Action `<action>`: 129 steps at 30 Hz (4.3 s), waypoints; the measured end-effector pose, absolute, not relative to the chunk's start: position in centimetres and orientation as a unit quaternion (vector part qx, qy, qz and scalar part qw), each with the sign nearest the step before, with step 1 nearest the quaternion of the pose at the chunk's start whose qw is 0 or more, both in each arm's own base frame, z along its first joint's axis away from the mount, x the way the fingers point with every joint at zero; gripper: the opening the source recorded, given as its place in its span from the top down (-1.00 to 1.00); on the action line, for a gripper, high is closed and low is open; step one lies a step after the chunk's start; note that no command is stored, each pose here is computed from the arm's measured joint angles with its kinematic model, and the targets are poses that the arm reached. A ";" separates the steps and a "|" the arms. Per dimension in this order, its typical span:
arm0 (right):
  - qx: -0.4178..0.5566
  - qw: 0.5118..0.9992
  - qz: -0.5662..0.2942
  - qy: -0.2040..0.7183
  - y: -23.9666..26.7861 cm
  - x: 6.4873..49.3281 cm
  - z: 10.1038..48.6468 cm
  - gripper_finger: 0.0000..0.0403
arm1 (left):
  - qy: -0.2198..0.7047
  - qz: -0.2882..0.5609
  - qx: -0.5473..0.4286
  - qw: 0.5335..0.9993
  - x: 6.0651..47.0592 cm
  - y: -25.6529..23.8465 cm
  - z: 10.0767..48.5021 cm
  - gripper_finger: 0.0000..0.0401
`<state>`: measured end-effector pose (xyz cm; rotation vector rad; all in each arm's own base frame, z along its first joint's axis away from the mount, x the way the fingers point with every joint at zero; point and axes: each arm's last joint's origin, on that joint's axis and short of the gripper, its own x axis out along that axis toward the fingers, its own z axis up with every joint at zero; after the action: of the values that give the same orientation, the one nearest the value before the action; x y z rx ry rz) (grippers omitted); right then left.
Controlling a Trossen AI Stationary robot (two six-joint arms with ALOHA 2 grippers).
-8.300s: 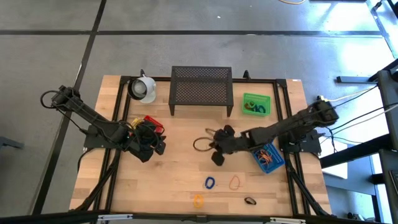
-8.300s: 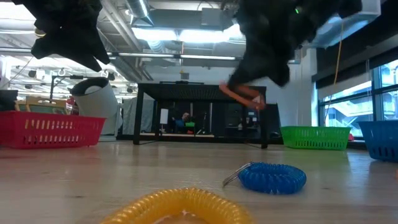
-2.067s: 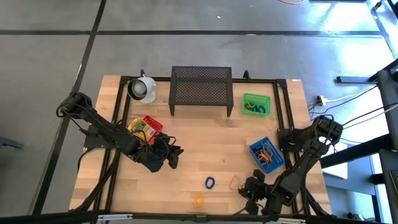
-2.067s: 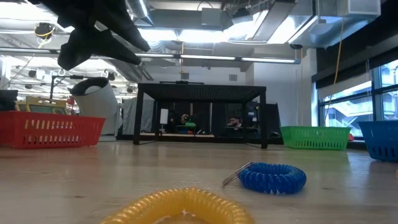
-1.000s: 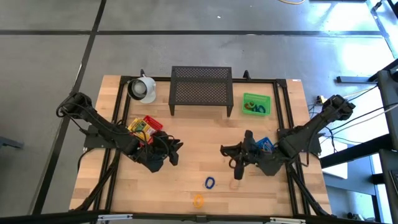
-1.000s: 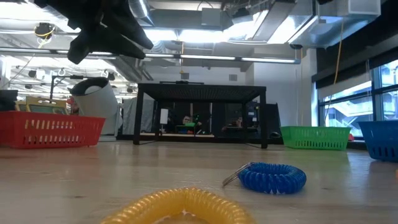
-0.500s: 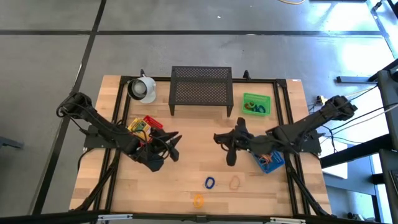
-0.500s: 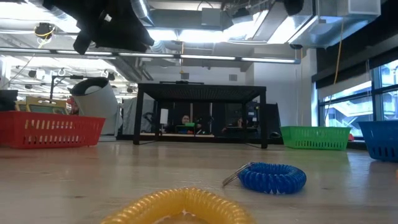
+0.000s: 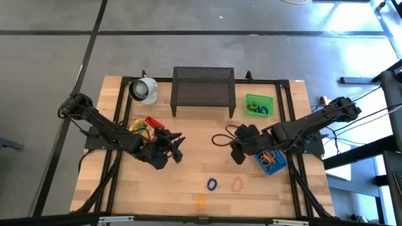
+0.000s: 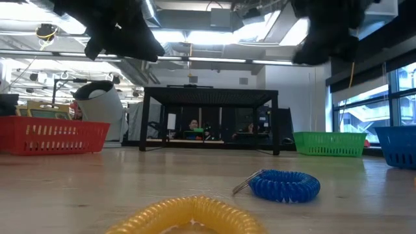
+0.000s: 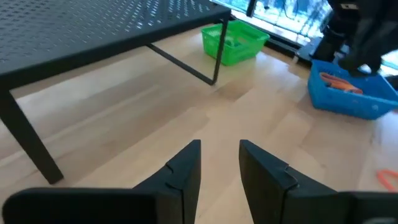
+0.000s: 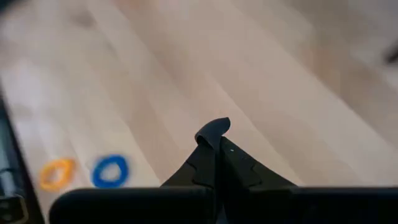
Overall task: Pick & Place Office Desk Supplies
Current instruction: Put the black rubber band into the blue bin, then put the orange rubber band into the blue bin
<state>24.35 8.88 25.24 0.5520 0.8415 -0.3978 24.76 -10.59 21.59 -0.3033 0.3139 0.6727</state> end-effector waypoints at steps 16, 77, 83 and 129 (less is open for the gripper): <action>0.206 0.698 -0.292 0.621 7.1 19.3 23.6 0.96 | 0.209 0.261 -0.175 0.926 24.9 -11.0 21.3 0.49; 0.250 0.785 -0.078 0.561 10.0 20.6 26.3 0.04 | 0.200 0.249 -0.247 0.915 24.3 -12.2 21.3 0.49; 0.190 0.819 -0.055 0.539 12.5 20.4 25.8 0.04 | 0.187 0.253 -0.282 0.906 24.4 -12.3 21.4 0.49; -0.094 0.787 0.073 0.605 19.4 25.3 12.6 0.72 | 0.120 0.194 -0.342 0.912 24.9 -14.6 22.4 0.49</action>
<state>25.32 19.39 12.59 -0.2029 1.3034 0.1580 24.91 -14.59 22.43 -0.7055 0.2464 0.3991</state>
